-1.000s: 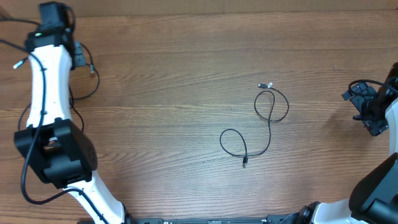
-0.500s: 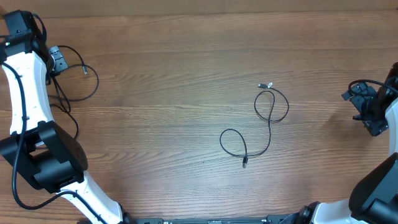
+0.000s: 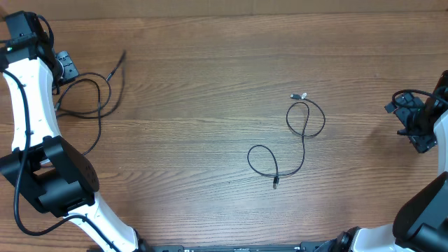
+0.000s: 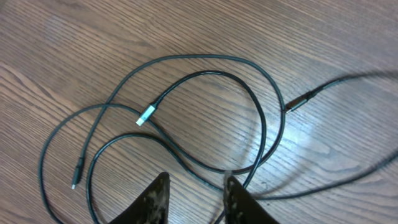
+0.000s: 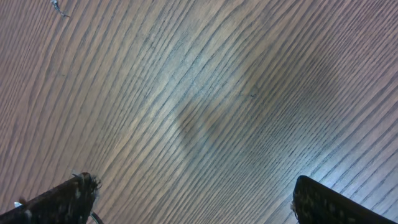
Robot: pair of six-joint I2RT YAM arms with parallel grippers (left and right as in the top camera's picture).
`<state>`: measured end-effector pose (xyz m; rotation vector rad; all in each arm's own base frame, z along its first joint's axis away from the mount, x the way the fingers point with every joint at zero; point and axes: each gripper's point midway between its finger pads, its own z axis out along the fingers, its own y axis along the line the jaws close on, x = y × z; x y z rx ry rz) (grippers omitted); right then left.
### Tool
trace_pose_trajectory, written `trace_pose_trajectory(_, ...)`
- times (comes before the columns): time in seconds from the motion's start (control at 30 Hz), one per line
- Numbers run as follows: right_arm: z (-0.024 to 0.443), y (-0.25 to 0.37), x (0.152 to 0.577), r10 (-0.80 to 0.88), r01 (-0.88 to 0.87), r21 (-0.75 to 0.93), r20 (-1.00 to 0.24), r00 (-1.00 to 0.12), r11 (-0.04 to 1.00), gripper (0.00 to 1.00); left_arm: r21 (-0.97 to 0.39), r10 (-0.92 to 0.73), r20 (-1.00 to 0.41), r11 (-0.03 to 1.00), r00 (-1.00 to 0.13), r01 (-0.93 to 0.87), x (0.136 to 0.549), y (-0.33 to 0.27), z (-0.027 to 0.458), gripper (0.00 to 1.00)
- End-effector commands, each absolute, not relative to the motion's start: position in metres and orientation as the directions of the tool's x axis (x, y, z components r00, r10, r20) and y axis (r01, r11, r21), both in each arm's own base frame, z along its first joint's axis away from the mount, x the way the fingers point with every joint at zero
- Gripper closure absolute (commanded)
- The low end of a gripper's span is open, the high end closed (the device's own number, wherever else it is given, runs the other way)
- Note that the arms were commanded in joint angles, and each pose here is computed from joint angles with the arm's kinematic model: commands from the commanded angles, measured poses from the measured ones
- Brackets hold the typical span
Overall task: Untangle cables
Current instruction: 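Lower the cable onto the left cable pile and open the left gripper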
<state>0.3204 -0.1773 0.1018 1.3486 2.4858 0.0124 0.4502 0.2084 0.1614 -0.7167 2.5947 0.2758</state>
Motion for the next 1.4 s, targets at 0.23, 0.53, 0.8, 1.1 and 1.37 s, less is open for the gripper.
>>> trace_pose_trajectory(0.23,0.103,-0.179,0.320,0.818,0.818,0.152,-0.277,-0.504,0.555,0.00,-0.160,-0.516,-0.373,0.855,-0.771,-0.494,0.458,0.167,0.141,0.95)
trace_pose_trajectory(0.53,0.103,-0.179,0.320,0.818,0.818,0.152,-0.277,-0.504,0.555,0.00,-0.276,-0.453,-0.253,0.881,-0.855,-0.385,0.472,0.107,0.100,0.96)
trace_pose_trajectory(0.8,0.103,-0.179,0.320,0.818,0.818,0.152,-0.277,-0.504,0.555,0.00,-0.244,-0.292,-0.173,0.938,-0.941,-0.247,0.477,0.046,0.055,0.96)
trace_pose_trajectory(1.1,0.103,-0.179,0.320,0.818,0.818,0.152,-0.277,-0.504,0.555,0.00,0.049,-0.195,-0.160,0.978,-0.968,-0.205,0.473,0.052,0.027,0.95)
trace_pose_trajectory(1.37,0.103,-0.179,0.320,0.818,0.818,0.152,-0.277,-0.504,0.555,0.00,0.243,-0.263,-0.153,0.924,-0.952,-0.295,0.458,0.102,0.022,0.90)
